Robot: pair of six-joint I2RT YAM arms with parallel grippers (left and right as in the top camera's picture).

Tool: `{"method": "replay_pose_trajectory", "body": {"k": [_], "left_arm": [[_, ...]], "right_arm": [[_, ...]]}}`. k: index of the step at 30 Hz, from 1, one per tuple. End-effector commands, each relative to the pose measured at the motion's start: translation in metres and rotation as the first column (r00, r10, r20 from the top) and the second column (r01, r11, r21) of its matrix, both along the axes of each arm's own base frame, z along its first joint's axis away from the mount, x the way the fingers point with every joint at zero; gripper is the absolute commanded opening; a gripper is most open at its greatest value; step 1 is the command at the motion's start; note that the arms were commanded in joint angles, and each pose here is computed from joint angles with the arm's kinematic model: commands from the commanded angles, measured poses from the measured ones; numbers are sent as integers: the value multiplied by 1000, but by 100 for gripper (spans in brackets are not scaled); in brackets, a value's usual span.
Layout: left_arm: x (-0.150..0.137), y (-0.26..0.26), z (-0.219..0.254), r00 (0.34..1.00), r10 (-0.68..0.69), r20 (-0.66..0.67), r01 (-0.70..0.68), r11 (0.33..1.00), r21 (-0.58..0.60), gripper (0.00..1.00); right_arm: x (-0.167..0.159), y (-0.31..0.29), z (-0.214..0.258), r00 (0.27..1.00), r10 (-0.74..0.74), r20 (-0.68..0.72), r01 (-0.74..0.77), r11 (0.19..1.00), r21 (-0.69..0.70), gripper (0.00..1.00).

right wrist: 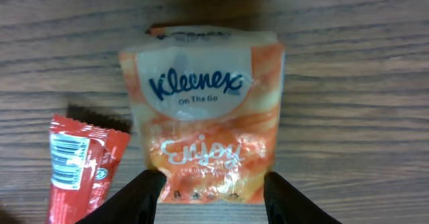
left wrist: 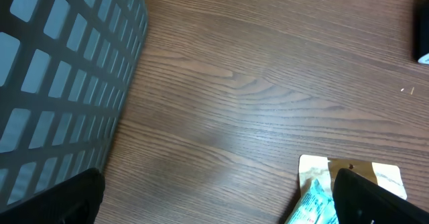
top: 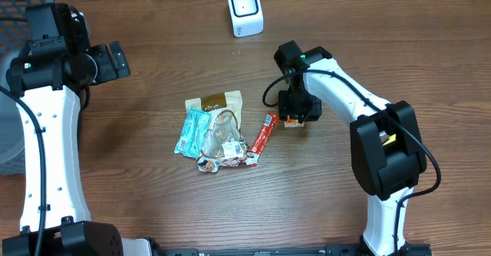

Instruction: Scan the item barcode

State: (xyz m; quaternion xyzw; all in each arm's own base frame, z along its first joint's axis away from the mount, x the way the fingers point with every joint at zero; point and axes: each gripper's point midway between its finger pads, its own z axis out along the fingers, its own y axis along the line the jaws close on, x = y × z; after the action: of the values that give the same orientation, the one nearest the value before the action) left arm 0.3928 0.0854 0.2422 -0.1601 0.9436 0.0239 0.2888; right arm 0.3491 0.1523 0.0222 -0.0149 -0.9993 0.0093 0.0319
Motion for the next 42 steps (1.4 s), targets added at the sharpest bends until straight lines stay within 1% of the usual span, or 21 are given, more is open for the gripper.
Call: {"method": "replay_pose_trajectory", "body": {"k": [1, 9, 16, 20, 21, 24, 26, 29, 33, 34, 38, 40, 42], "left_arm": [[3, -4, 2, 1000, -1, 9, 1, 1000, -13, 100], [3, -4, 2, 1000, -1, 9, 1, 1000, -13, 99], [3, -4, 2, 1000, -1, 9, 1, 1000, -13, 100], [3, -4, 2, 1000, -1, 9, 1, 1000, -13, 100], [3, -4, 2, 1000, -1, 9, 1, 1000, -13, 100], [3, -4, 2, 1000, -1, 9, 1, 1000, -13, 100], [3, -4, 2, 1000, -1, 9, 1, 1000, -13, 100], [3, -4, 2, 1000, -1, 9, 1, 1000, -13, 100], [3, -4, 2, 1000, -1, 9, 1, 1000, -13, 100], [3, -4, 2, 1000, -1, 9, 1, 1000, -13, 100], [3, -4, 2, 1000, -1, 9, 1, 1000, -13, 100], [3, -4, 2, 1000, -1, 9, 1, 1000, -13, 100], [3, -4, 2, 1000, -1, 9, 1, 1000, -13, 100]], "right_arm": [[-4, -2, -4, 1000, -11, -11, 11, 1000, -1, 52], [-1, -1, -2, 1000, -2, -4, 2, 1000, 3, 53], [17, -6, 36, 999, -26, 20, 26, 1000, 13, 56], [20, -18, 47, 998, -57, 9, 57, 998, 10, 67], [19, -21, 47, 998, -65, 1, 65, 998, 6, 67], [15, -30, 42, 996, -83, -24, 83, 997, -4, 65], [11, -36, 36, 995, -95, -43, 94, 995, -12, 57], [6, -38, 29, 995, -81, -61, 81, 997, -7, 50], [2, -25, 24, 996, 29, -84, -21, 995, 95, 47], [2, -24, 25, 995, 43, -85, -34, 993, 112, 44], [9, -31, 25, 997, 11, -74, -1, 991, 135, 43], [13, -31, 26, 997, 9, -72, 5, 981, 194, 40], [14, -28, 30, 997, 40, -73, -18, 959, 282, 40]]}}
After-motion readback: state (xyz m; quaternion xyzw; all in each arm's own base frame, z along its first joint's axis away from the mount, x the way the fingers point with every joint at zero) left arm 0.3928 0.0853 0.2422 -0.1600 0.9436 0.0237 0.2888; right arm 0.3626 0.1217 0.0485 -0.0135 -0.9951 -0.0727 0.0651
